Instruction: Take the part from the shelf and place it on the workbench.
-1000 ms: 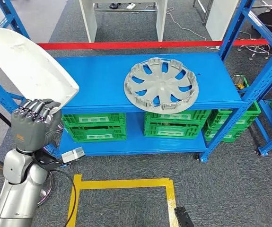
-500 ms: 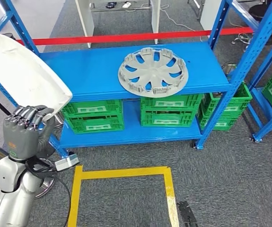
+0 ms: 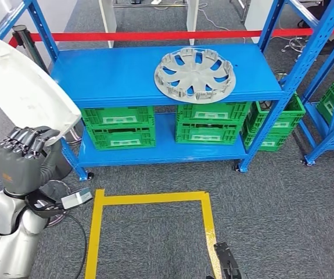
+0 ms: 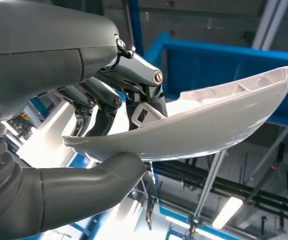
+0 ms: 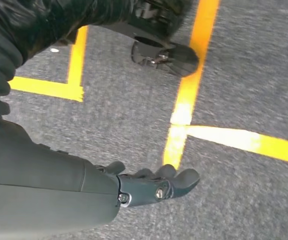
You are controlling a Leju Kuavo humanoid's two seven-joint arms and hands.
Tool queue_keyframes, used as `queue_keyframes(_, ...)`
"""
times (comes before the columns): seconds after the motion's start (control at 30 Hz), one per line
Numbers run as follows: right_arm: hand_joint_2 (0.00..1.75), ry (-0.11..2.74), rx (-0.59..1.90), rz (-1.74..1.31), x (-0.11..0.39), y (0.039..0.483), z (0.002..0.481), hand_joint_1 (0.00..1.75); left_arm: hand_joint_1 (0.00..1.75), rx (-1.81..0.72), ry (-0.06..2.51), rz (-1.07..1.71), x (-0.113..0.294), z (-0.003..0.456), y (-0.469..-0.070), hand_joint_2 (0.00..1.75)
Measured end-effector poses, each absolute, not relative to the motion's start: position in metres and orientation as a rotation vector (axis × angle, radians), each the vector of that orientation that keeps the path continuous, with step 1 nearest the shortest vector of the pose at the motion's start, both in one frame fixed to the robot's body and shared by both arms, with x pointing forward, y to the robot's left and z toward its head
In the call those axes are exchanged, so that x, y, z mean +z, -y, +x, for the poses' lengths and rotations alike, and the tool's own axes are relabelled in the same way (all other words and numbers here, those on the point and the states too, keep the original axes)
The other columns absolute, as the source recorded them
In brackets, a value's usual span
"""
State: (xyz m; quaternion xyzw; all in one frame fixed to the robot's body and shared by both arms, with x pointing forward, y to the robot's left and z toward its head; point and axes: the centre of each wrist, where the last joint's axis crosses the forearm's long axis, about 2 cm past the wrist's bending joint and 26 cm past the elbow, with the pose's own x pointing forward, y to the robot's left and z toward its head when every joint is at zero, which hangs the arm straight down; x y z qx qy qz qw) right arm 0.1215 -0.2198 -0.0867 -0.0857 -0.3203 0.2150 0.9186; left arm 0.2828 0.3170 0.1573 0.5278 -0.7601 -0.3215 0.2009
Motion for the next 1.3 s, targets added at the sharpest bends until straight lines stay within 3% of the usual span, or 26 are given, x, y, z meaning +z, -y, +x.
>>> queue_keyframes(1.3, 1.75, 0.676, 0.464, -0.174, -0.081, 0.214, 0.127, 0.0, 1.75, -0.83, 1.986, 1.609, 0.149, 0.241, -0.377, 1.75)
